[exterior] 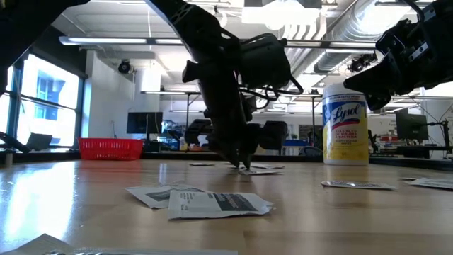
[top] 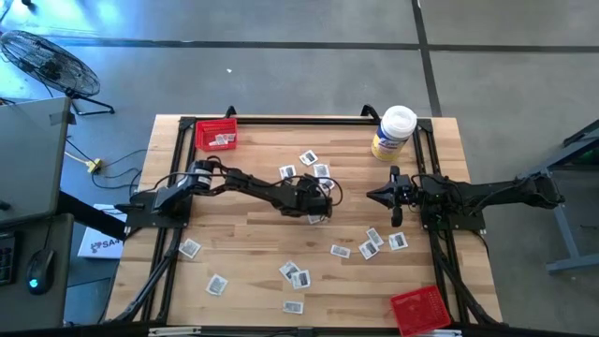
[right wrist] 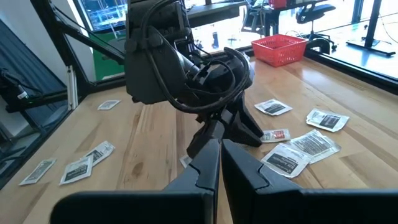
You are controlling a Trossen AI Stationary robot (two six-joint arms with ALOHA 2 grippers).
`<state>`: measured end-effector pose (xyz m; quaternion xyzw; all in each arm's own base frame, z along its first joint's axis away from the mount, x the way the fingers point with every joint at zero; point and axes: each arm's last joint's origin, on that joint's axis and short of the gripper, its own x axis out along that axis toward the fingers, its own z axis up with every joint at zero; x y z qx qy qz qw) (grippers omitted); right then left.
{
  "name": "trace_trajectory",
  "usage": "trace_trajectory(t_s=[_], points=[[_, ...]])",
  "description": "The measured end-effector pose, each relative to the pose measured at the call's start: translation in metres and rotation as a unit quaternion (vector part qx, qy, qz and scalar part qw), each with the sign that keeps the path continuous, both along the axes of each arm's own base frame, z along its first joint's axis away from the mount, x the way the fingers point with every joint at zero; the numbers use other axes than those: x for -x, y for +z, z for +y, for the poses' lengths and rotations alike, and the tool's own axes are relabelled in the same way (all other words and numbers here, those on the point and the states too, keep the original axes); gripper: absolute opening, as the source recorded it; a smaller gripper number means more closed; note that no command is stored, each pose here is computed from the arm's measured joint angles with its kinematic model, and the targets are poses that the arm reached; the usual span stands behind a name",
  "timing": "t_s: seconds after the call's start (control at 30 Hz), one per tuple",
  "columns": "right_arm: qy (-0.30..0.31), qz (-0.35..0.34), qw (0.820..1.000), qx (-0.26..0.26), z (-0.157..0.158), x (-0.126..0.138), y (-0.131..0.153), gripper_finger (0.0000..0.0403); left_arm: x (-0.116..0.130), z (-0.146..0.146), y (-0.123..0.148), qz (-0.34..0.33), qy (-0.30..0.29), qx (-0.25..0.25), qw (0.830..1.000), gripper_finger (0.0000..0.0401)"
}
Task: Pick & Place First Aid Supplies
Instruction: Put the white and orange ointment pack into the top red bin
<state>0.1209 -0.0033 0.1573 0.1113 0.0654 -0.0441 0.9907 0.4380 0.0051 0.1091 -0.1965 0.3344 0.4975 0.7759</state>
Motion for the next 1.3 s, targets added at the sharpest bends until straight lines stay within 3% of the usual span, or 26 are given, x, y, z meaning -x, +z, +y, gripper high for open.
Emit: trace_trajectory(t_s=[0.23,0.5,0.87,1.3], points=[[0.000,0.000,1.000,0.000,0.000,0.000,0.000,0.0012,0.000,0.002,-0.007,0.007,0.001,0.004,1.000,0.0006],[0.000,0.000,1.000,0.000,0.000,0.000,0.000,0.0012,0.001,0.002,-0.001,0.019,-0.018,0.002,1.000,0.0002],[0.000,0.000,1.000,0.000,0.000,0.000,0.000,0.0012,0.012,0.003,0.040,0.037,-0.050,-0.002,0.998,0.0000],[0.000,0.000,1.000,0.000,0.000,0.000,0.000,0.0012,0.041,0.007,0.066,0.133,-0.029,-0.035,0.990,0.0000]])
